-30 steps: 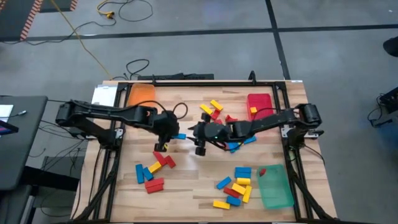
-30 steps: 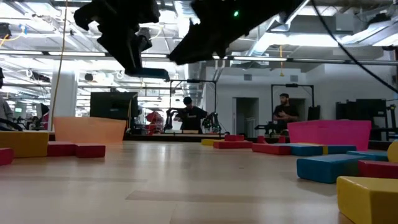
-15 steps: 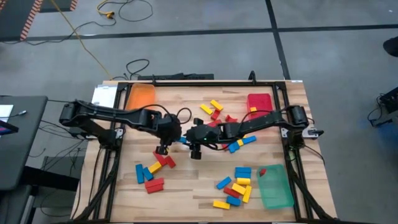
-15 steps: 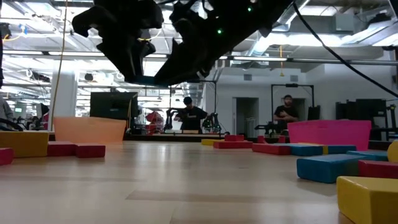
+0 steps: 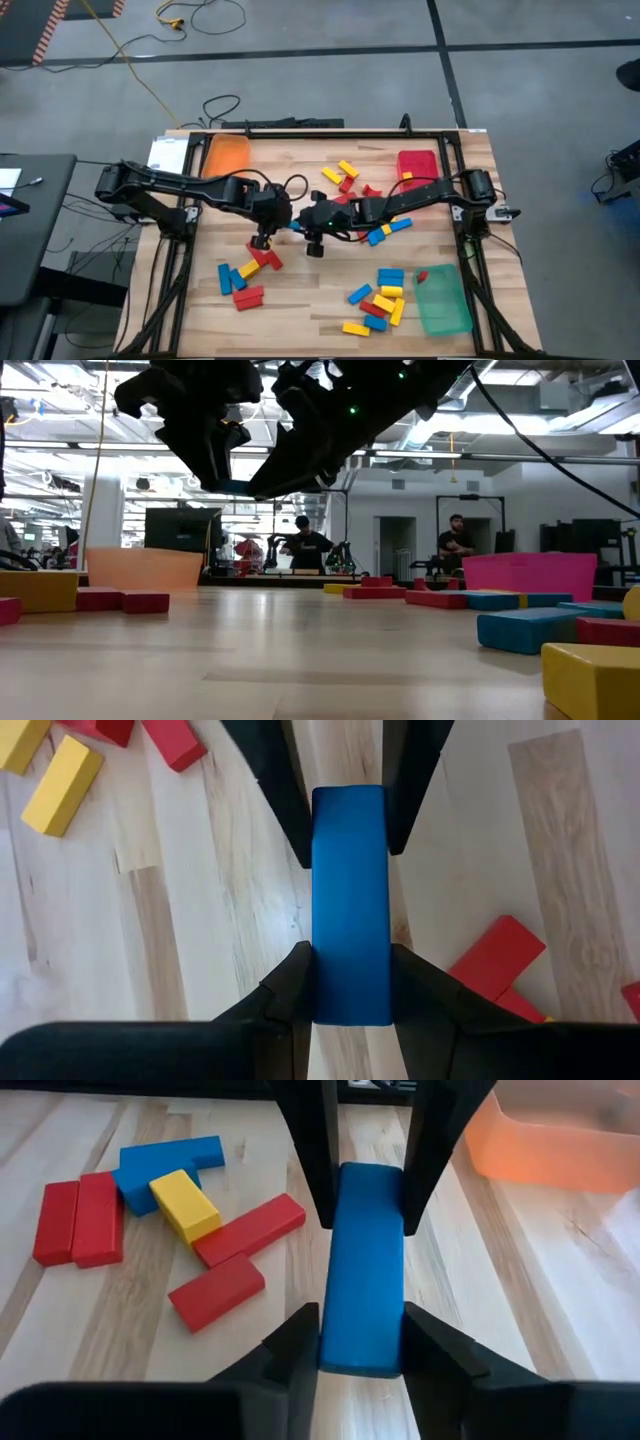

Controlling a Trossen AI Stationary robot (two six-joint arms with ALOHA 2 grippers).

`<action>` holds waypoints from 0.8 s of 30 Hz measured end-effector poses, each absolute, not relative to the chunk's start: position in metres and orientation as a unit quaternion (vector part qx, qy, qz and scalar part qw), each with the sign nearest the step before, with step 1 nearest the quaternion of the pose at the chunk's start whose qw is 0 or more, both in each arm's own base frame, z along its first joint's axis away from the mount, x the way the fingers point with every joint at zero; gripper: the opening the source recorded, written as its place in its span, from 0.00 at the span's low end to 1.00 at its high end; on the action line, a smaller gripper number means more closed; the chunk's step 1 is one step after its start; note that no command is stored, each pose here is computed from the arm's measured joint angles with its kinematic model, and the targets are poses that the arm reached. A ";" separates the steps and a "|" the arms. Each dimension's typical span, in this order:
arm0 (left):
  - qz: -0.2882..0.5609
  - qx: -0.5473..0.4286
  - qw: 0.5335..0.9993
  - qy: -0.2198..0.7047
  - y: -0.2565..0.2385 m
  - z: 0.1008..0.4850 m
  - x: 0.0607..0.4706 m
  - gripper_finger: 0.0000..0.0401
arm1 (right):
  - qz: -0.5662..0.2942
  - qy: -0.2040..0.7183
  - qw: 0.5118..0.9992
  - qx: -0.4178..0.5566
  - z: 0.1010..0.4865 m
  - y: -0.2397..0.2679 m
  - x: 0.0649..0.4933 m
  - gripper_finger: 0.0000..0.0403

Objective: Sort blocks
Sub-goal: Put the blue rectangle block into the orange bin

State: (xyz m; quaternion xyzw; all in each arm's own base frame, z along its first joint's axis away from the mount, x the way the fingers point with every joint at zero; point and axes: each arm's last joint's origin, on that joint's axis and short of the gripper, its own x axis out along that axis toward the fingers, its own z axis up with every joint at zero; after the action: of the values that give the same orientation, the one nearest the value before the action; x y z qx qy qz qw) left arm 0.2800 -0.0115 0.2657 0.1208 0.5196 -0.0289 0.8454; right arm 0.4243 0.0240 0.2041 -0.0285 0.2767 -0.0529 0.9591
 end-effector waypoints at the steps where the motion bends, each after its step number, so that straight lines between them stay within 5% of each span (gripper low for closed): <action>1: -0.029 0.120 0.846 0.519 -0.012 0.266 0.280 0.24 | -0.053 0.277 0.959 -0.028 0.204 0.024 0.424 0.32; 11: -0.025 0.105 0.850 0.516 -0.012 0.266 0.280 0.24 | -0.056 0.279 0.958 -0.022 0.204 0.024 0.424 0.25; 18: -0.014 0.106 0.886 0.452 -0.012 0.296 0.264 0.54 | -0.054 0.259 0.964 -0.026 0.207 0.028 0.426 0.25; 24: 0.000 0.109 0.945 0.309 -0.009 0.352 0.220 0.61 | -0.047 0.215 0.975 -0.038 0.216 0.031 0.430 0.25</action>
State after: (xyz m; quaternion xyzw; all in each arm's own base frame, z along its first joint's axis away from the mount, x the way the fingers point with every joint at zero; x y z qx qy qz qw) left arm 0.2200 -0.0089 0.3524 0.1095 0.3088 -0.0004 0.9448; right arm 0.4297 0.0307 0.2155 -0.0377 0.2149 -0.0472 0.9748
